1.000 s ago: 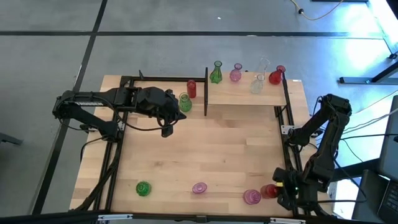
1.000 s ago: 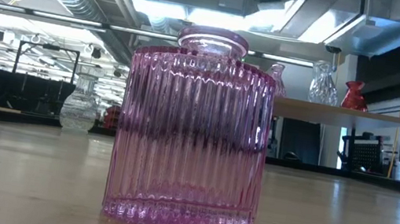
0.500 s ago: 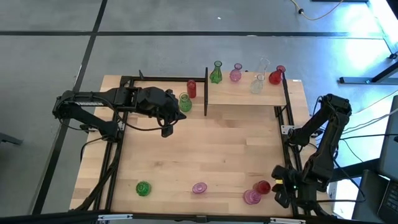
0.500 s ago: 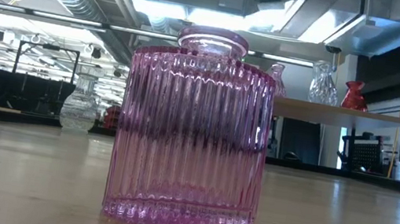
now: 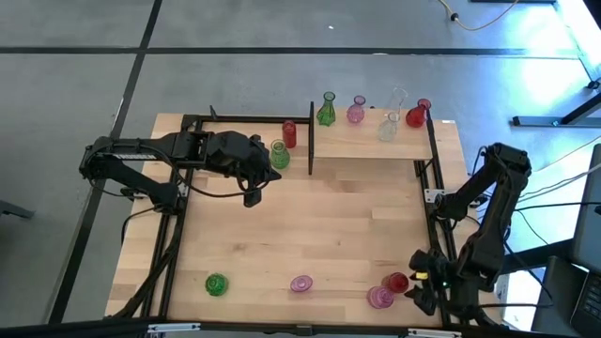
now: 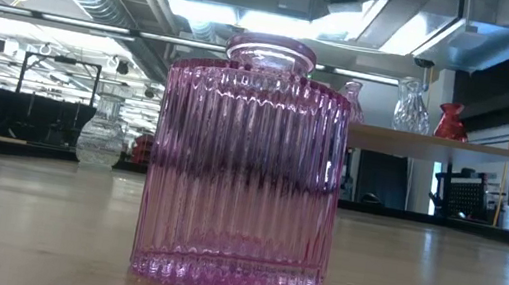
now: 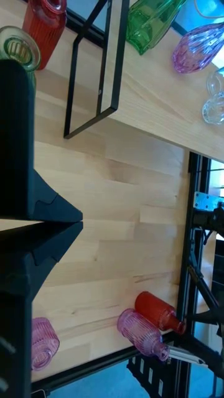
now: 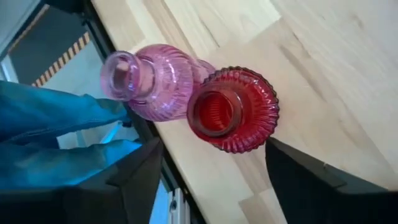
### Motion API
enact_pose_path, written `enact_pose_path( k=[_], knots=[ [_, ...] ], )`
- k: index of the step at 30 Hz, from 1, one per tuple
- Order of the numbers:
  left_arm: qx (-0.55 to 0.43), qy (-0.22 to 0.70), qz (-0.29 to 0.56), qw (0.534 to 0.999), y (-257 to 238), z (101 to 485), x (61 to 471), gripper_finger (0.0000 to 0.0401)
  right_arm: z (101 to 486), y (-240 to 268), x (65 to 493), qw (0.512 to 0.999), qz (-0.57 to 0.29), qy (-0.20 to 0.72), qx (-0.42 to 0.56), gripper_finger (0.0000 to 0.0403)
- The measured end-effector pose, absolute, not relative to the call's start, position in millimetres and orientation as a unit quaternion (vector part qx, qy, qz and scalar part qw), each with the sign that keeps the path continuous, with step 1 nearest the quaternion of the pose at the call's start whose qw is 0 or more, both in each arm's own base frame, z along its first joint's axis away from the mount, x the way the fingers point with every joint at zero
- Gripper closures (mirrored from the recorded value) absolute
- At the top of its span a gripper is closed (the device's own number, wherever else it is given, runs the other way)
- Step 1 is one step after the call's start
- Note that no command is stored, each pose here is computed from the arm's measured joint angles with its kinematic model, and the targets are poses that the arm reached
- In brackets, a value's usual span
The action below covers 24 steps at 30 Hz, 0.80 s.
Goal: Sort vases onto shelf
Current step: Put the bottom red vase on the shelf aligned with the other red vase
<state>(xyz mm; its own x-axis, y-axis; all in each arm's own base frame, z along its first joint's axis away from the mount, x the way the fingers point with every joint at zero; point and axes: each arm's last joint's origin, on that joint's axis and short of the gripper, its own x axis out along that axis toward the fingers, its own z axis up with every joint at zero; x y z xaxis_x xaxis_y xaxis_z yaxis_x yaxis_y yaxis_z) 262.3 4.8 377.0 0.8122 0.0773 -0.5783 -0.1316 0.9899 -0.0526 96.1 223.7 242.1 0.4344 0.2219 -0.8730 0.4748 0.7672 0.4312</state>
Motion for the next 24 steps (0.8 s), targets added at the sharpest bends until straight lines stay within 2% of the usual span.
enact_pose_path(
  k=[15,24],
  knots=[
    [-0.045,0.301,0.055,0.951,4.8,377.0,262.3,0.0401,232.2,214.0,115.8,0.788,-0.137,0.516,0.305,0.0127],
    [-0.045,0.301,0.055,0.951,4.7,377.0,262.3,0.0401,231.0,208.7,123.4,0.791,-0.144,0.519,0.290,0.0138]
  ],
)
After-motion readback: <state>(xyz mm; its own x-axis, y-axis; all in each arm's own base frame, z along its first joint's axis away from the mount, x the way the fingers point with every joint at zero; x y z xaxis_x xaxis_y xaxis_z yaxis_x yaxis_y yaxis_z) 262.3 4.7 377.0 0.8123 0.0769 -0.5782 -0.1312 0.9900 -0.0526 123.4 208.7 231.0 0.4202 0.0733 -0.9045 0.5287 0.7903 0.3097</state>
